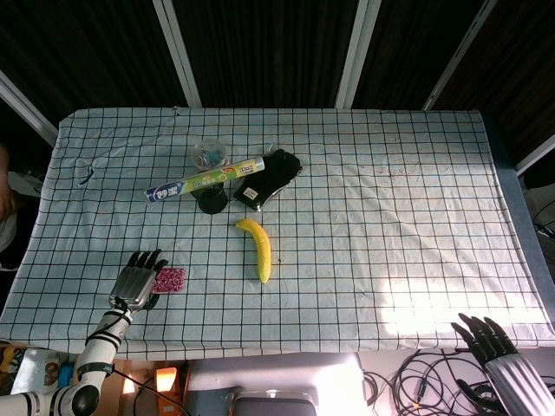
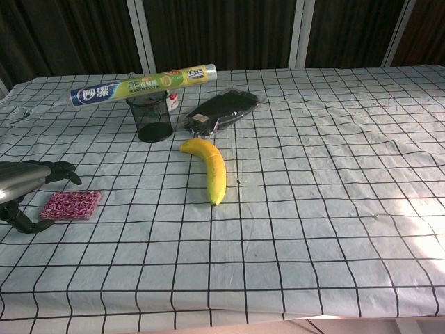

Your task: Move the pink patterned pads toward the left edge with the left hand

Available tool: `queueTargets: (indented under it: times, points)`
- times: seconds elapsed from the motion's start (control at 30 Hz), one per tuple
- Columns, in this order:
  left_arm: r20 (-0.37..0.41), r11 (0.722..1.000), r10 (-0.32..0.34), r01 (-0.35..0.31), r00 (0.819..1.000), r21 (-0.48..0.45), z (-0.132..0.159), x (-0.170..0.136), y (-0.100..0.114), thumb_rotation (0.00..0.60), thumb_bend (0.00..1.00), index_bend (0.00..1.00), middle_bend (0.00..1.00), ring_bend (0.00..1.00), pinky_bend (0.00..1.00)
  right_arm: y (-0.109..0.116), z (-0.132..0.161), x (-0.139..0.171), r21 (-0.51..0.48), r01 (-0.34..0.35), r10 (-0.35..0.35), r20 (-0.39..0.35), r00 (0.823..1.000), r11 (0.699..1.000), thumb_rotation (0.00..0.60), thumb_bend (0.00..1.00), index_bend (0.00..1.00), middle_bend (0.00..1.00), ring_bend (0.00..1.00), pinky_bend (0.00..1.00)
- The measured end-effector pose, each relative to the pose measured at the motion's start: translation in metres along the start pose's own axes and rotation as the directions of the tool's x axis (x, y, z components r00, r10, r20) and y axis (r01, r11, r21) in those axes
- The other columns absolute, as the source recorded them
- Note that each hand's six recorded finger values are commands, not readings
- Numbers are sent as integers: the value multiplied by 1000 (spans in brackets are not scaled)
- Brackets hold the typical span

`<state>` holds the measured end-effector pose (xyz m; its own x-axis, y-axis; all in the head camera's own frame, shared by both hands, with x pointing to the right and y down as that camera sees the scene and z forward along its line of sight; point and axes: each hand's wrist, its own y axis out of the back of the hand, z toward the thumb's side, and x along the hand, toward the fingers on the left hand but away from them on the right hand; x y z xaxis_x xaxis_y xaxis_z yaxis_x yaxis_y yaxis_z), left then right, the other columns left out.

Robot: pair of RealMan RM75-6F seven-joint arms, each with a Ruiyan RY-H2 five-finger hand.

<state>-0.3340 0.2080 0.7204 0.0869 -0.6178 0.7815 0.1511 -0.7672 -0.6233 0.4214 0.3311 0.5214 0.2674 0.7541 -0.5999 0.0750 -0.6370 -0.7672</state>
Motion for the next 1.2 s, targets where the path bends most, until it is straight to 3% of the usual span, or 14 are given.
queueTargets:
  times: [0.3, 0.43, 0.57, 0.83, 1.2]
  points:
    - [3, 1000, 0, 0, 1000, -3, 2, 3, -2, 600, 360, 215, 5, 0, 0, -1, 1, -2, 1, -5, 5, -6, 1000, 1000, 600, 198, 0, 0, 0, 0]
    - [4, 1000, 1, -1, 1000, 1, 3, 3, -2, 600, 359, 266, 11, 0, 0, -2, 1, -2, 2, -8, 8, -5, 1000, 1000, 600, 198, 0, 0, 0, 0]
    - [6, 1000, 2, -2, 1000, 1, 4, 4, -3, 600, 358, 378, 29, 0, 0, -1, 1, -1, 2, -6, 6, -3, 1000, 1000, 600, 198, 0, 0, 0, 0]
    - [10, 1000, 18, -18, 1000, -5, 5, 7, -1, 600, 357, 450, 50, 0, 0, -1, 0, 1, 1, 1, -1, 1, 1000, 1000, 600, 199, 0, 0, 0, 0]
    - [3, 998, 53, -53, 999, -16, 0, 0, 7, 600, 357, 480, 67, 0, 0, -2, 2, -1, 5, -5, 5, -3, 1000, 1000, 600, 198, 0, 0, 0, 0]
